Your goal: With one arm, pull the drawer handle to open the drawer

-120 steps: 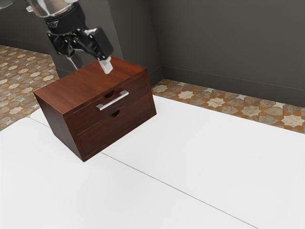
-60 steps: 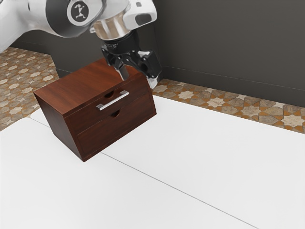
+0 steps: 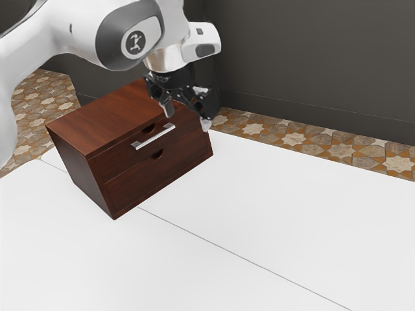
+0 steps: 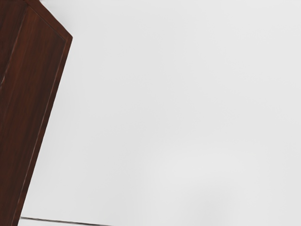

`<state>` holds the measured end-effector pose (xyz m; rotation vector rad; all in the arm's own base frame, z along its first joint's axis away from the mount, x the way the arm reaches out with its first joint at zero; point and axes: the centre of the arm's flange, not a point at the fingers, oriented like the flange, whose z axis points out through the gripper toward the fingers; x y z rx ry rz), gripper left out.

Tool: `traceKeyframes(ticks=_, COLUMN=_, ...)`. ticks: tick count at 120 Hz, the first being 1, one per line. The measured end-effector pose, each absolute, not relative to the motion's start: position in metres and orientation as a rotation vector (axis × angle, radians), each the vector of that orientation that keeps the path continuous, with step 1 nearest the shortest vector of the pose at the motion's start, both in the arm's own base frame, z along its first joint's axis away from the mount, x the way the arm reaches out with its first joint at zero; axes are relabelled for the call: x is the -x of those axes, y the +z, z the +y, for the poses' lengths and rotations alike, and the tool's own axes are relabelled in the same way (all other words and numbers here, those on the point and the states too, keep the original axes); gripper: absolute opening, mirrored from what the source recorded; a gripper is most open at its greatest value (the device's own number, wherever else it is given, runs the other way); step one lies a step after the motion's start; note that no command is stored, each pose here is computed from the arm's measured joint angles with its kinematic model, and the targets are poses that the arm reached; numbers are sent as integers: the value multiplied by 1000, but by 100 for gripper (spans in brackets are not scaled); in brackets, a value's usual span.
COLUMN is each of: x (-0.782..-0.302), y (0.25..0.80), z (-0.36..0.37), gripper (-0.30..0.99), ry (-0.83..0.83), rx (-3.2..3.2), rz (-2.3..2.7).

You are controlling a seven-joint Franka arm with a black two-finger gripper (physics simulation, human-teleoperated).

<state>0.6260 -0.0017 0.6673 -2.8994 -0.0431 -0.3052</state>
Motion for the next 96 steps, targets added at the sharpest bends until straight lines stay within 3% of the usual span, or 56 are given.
traceKeyframes(ticks=49, x=-643, y=616, z=54, gripper=69, ry=-310, rx=2733, rz=69)
traceKeyframes(ticks=96, x=-649, y=600, z=81, gripper=69, ry=-320, rx=2706, rz=109)
